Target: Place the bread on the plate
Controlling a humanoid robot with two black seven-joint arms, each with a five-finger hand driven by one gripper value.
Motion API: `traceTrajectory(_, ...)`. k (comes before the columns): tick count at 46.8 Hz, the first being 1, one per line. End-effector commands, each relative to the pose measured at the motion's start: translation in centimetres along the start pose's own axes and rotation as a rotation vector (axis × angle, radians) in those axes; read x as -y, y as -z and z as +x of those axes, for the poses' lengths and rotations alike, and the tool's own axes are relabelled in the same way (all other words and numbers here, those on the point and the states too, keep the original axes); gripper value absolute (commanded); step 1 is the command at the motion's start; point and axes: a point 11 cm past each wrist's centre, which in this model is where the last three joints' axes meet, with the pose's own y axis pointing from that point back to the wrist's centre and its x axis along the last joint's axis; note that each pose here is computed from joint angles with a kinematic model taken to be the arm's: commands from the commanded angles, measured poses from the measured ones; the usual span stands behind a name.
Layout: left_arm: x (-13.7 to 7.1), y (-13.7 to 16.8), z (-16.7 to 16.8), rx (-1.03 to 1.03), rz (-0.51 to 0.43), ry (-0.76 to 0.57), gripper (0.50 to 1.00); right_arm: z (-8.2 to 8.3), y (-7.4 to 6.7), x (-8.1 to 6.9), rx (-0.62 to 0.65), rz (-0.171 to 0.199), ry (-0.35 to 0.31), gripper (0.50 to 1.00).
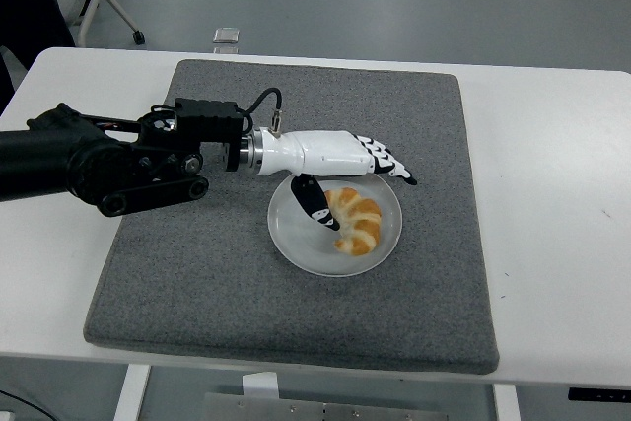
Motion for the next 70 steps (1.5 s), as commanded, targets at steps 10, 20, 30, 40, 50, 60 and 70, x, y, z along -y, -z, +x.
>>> traceTrajectory(10,0.0,0.0,4.3,-0.179,0.003,-0.198,0.992,0.0,0.0,0.0,0.000,0.000,0.001,0.930)
traceTrajectory(20,-0.5,0.8,6.6,-0.304,0.017,-0.333,0.992,0.0,0.0,0.0,0.000,0.000,-0.001,0.930)
traceTrajectory(30,-1.6,2.2,8.6,-0.452,0.037,-0.477,0.992,0.0,0.0,0.0,0.000,0.000,-0.001,0.930)
traceTrajectory(40,-2.7,4.4,10.0,-0.644,0.076,-0.631,0.992,0.0,0.0,0.0,0.000,0.000,-0.001,0.932)
traceTrajectory(50,-3.9,7.4,10.2,-0.817,0.139,-0.785,0.992,0.0,0.0,0.0,0.000,0.000,-0.001,0.930)
traceTrajectory(60,-6.1,10.6,9.6,-0.960,0.191,-0.955,0.992,0.0,0.0,0.0,0.000,0.000,-0.001,0.930)
traceTrajectory(70,-9.1,13.4,8.9,-1.130,0.228,-1.147,0.992,0.0,0.0,0.0,0.001,0.000,0.001,0.932)
